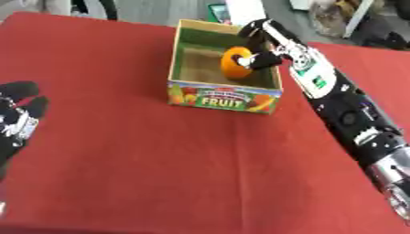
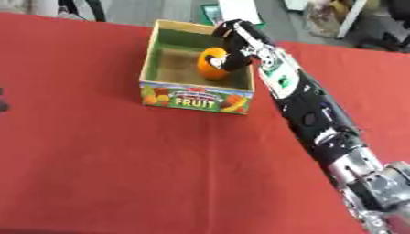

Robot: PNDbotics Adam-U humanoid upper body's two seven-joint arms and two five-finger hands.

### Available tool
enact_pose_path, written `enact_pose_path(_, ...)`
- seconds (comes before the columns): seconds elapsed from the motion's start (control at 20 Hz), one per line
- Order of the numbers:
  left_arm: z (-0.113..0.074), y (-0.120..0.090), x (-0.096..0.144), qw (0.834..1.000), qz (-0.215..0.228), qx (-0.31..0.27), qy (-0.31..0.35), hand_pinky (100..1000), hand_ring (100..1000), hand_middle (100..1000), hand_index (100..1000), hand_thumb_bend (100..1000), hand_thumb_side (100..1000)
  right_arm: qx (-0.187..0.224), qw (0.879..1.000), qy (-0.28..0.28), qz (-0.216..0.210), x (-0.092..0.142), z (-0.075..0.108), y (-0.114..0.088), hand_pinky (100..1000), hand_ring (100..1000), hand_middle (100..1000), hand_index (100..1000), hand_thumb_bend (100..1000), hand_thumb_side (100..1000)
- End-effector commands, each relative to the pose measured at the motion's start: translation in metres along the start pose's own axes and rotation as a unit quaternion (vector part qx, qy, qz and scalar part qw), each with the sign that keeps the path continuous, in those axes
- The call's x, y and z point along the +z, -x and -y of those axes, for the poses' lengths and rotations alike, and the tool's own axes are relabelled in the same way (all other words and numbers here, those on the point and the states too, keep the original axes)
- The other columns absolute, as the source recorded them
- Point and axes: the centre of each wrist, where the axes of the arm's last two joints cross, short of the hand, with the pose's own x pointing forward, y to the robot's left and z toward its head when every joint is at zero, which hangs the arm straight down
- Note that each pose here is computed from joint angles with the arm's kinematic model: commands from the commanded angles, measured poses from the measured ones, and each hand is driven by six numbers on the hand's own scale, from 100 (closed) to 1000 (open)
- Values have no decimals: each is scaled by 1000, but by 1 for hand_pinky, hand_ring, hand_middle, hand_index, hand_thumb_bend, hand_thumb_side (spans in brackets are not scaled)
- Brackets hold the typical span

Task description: Pick up objects on the table and place them in the box.

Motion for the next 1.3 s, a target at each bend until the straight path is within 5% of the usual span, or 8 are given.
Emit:
enact_pose_path(0.05,-4,-6,-3,1000,11,-3,-4,722,802,690,637,594,392,19,999,24,25,3,27,-7,658,680,674,737,370,164)
enact_pose_path(0.3,-7,-4,-1,1000,6,-5,-12,722,802,690,636,595,391,-4,997,60,57,23,47,-12,651,676,665,744,358,162)
enact_pose_path(0.55,-10,-2,1,1000,4,-8,-23,722,804,692,636,596,391,-79,988,125,45,59,59,-2,634,658,634,744,347,136)
enact_pose_path(0.8,-13,-1,3,999,1,-10,-30,722,804,693,636,594,391,-178,964,198,2,101,57,17,627,652,626,746,339,122)
enact_pose_path(1.3,-14,1,6,999,-4,-10,-35,722,805,693,637,590,392,-230,944,229,-58,145,33,40,625,646,611,743,334,120)
